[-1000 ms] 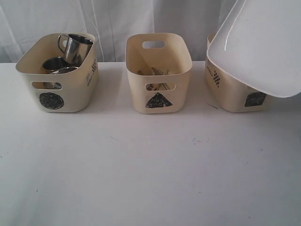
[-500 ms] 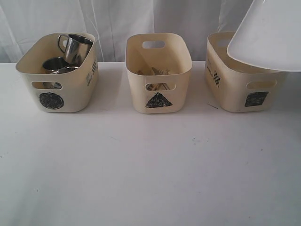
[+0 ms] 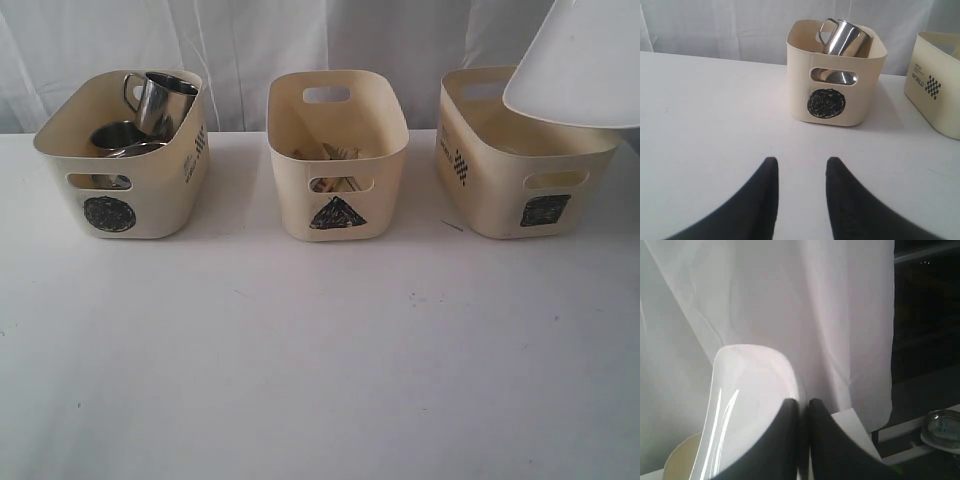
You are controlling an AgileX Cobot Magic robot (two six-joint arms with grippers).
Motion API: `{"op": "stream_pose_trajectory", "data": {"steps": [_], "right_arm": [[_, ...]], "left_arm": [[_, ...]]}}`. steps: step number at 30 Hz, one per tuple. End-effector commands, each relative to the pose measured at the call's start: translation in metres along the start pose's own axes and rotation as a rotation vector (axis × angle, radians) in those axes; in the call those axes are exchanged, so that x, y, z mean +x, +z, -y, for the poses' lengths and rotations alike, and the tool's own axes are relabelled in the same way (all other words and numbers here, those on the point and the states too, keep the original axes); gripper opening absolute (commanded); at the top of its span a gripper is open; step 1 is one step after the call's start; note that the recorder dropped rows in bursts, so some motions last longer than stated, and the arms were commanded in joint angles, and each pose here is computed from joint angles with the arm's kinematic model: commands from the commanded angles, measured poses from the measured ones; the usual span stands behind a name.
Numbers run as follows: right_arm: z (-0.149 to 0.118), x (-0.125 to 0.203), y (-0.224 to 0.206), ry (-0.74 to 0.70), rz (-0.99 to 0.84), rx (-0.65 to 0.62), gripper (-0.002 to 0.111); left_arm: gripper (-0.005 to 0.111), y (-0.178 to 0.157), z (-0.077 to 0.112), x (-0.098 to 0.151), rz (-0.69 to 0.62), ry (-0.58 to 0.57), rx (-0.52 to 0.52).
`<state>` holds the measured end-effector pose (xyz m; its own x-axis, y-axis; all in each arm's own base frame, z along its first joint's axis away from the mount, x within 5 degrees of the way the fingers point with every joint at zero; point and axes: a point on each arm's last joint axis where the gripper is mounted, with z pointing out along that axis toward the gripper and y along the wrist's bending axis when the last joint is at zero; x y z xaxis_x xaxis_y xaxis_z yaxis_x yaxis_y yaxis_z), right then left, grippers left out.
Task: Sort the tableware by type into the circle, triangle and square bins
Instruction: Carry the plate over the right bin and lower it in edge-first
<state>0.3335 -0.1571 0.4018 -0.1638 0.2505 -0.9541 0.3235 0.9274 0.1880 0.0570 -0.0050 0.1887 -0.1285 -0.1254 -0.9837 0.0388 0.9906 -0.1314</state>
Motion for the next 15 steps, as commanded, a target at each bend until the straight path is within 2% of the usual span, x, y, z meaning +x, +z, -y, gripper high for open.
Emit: {"op": "stream_pose_trajectory", "data": {"steps": [1,15], "right_arm": [[0.002,-0.012,0.012,-0.001,0.066,0.020,0.000],[-0.015,0.003,0.064,-0.064,0.067,-0.001,0.000]], "left_arm": [[0.038,0.000,0.000,0.001,0.001,-0.013,0.001],[0.038,0.000,0.000,0.001,0.001,-0.013,0.001]]}}
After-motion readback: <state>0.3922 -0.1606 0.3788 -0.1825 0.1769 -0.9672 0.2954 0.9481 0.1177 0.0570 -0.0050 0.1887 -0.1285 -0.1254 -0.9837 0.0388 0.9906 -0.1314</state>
